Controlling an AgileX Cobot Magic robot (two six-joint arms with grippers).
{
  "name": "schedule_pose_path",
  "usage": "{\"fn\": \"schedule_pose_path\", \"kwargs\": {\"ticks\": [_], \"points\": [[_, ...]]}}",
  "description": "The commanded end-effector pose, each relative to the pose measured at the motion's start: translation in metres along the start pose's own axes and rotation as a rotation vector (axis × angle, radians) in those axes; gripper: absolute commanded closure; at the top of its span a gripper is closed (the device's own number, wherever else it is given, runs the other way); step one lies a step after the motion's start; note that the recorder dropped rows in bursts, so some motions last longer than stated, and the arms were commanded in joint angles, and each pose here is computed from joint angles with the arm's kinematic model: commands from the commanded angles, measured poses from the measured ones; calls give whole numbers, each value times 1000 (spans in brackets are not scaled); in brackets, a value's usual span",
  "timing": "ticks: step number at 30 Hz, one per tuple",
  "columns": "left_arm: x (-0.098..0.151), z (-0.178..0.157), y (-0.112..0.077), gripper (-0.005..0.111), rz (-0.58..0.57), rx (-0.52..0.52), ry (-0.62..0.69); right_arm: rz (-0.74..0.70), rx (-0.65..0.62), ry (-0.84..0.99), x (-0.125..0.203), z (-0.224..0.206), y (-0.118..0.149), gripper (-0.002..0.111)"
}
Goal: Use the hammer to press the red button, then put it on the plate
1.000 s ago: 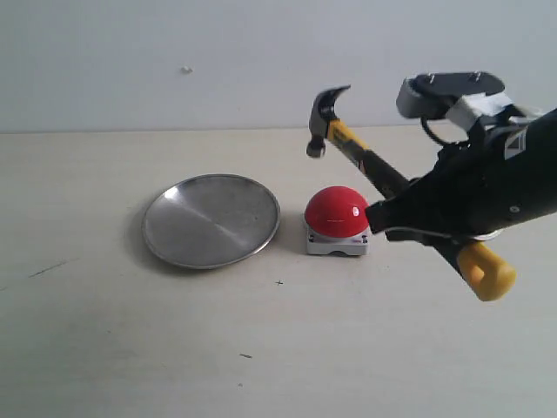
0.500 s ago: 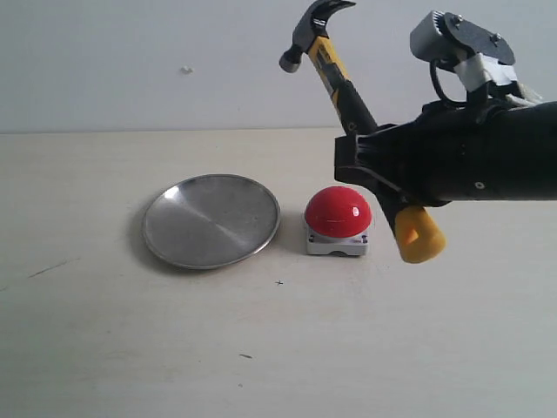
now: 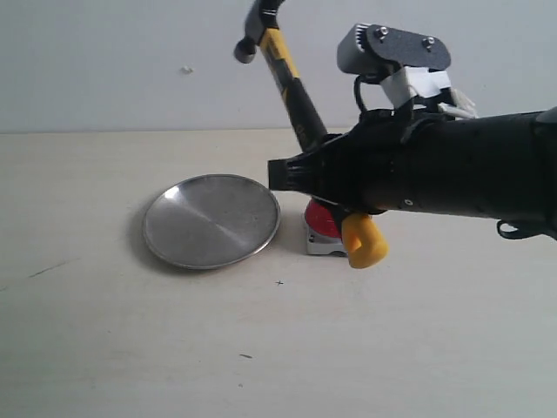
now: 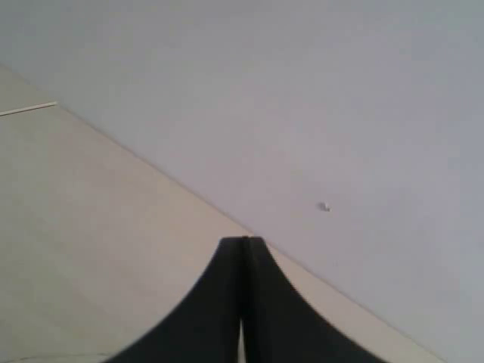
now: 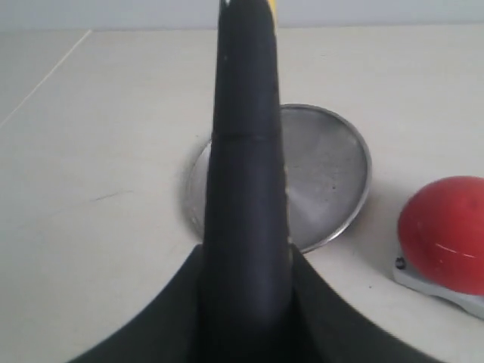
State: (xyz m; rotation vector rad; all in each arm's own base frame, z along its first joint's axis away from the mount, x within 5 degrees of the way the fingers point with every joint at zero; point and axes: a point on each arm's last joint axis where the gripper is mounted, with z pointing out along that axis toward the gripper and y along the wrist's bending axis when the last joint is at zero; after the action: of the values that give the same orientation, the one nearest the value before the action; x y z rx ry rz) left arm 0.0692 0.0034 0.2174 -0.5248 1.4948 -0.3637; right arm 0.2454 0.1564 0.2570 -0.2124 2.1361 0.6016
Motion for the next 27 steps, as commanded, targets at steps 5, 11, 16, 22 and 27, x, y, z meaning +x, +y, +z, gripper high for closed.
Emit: {"fn": "schedule_pose_path", "kwargs": {"ticks": [5,11,16,22,27], "points": [[1,0,1,107,-3,-1,-4,-259,-148,98,-7,10,21,108],[1,0,1,107,-3,-1,-4,-324,103,307,-32,26,11,108],[1,0,1,107,-3,-1,-4,-195,261,109,-43,35,-3,108],[1,0,1,107,-3,-1,-4,-49,208,-72,-45,52,-3,108],[1,0,1,107,-3,-1,-4,40,97,-36,-35,72,4,108]]}}
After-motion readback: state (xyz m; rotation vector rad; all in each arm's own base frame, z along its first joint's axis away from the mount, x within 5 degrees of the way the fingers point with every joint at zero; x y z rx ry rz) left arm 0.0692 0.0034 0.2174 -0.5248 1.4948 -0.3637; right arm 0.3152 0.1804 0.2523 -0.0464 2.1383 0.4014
